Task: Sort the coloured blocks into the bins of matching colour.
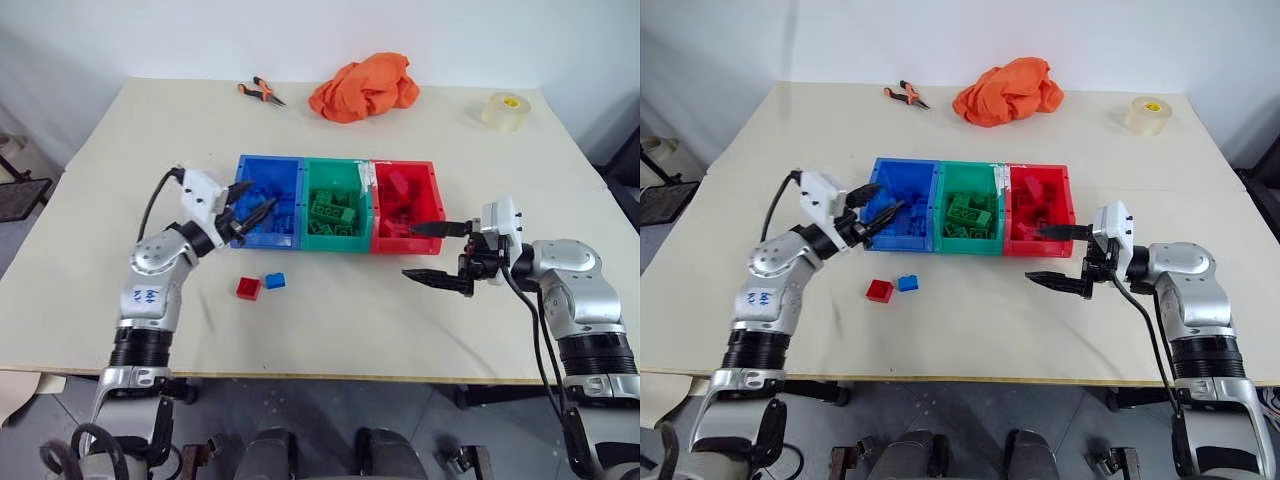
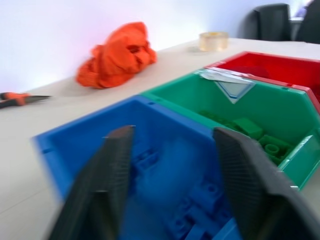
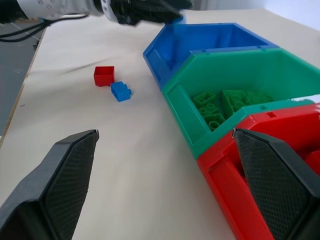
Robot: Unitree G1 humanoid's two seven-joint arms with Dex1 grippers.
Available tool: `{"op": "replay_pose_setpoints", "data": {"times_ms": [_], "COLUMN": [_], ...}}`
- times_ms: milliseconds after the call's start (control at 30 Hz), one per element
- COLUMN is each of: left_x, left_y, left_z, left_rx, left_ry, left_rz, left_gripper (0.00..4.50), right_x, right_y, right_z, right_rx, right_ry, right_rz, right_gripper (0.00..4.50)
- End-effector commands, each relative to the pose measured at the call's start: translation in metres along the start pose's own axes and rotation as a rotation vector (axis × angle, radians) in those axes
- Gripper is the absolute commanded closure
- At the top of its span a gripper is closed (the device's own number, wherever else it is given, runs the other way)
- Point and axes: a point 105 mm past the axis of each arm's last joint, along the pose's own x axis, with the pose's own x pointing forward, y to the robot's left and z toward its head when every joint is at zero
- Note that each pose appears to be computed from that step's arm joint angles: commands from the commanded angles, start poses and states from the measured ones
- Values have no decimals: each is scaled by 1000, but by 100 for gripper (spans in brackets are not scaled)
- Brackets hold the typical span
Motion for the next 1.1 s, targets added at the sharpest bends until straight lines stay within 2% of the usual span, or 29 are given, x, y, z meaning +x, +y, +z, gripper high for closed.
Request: {"op": "replay_pose_setpoints", "data": {"times_ms": [33, 67, 100, 267, 400, 633, 767, 1000, 1100], "left_x": [-1, -2, -3, -28, -81, -169, -203, -205, -188], "left_y": [1, 1, 1, -6, -22, -28, -26, -31, -29], "left_z": [15, 16, 17, 23, 19, -7, -22, -25, -29], "left_rx": [41, 40, 41, 30, 1, -82, -122, -136, -104], "left_ry": [-54, -58, -59, -54, 49, 269, 360, 355, 327], "left_rz": [-2, -2, -4, -69, -177, -176, -150, -145, -132], "left_gripper": [49, 16, 4, 4, 4, 4, 4, 4, 4], "right_x": [-7, -7, -7, -5, -4, -1, 2, 4, 3], "right_y": [-1, -1, -1, 0, -1, -3, -4, -6, -6], "right_z": [13, 13, 13, 11, 11, 9, 7, 7, 7], "right_rx": [-36, -35, -34, -29, -28, -26, -26, -32, -34], "right_ry": [-27, -27, -26, -22, -14, -6, -2, -2, 0], "right_rz": [-27, -28, -30, -25, 1, 25, 39, 51, 50], "right_gripper": [0, 0, 0, 0, 0, 0, 0, 0, 0]}}
